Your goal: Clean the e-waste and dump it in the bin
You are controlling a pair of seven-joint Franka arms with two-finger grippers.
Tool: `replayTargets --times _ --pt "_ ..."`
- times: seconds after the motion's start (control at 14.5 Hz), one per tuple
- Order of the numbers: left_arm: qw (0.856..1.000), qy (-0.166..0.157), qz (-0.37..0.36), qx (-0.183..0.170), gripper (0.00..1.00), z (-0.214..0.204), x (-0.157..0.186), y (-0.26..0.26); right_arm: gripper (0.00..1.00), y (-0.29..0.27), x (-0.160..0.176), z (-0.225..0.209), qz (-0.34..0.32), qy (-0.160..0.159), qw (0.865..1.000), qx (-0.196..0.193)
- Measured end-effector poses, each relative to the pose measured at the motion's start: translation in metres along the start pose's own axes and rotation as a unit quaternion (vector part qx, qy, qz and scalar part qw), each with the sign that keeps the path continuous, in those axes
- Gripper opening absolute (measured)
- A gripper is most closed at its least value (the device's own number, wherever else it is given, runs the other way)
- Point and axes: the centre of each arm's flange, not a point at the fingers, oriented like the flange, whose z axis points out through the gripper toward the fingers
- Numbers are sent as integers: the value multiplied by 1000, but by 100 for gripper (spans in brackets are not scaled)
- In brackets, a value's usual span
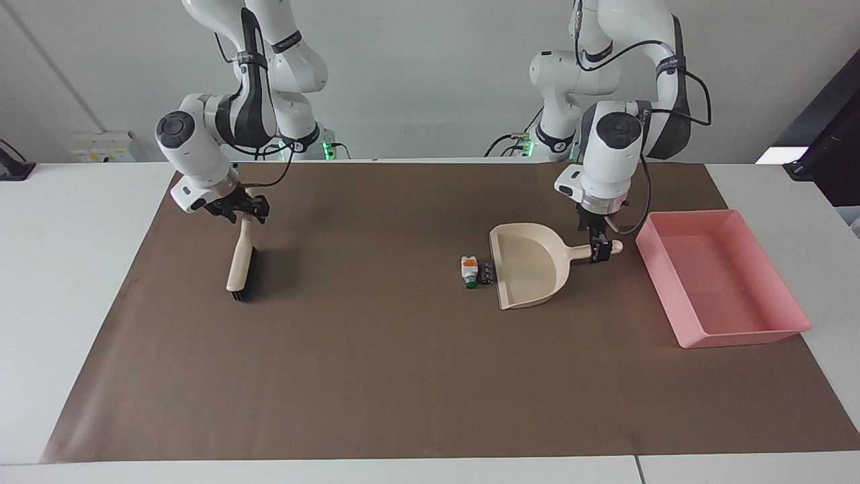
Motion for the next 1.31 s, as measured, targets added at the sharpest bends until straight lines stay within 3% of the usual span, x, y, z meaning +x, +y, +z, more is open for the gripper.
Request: replayTargets --times 0.14,0.28,0.41,0.62,0.83,0.97,1.17,1.31 --pt "1000 -1 2 7 96 10 0 4 56 0 0 0 0 -1 1000 0" --pt "1000 1 2 12 96 19 2 9 49 -1 -2 0 -1 -6 1000 0" --pt "1000 0 1 7 95 27 2 14 26 -1 -3 1 0 -11 1000 1" --pt "1000 -2 2 -2 93 37 3 21 26 -4 -3 -4 -4 -24 1000 1" --pt "1000 -2 2 -3 89 39 3 22 26 -27 8 -41 -26 -38 999 -5" --pt "1000 -2 2 -3 71 39 3 22 26 -72 13 -71 -32 -39 999 -17" --pt "1000 -2 2 -1 33 38 3 22 26 -163 8 -94 -49 -18 998 -38" --pt "1000 -1 1 7 32 32 2 18 26 -217 5 -88 -69 -4 997 -45"
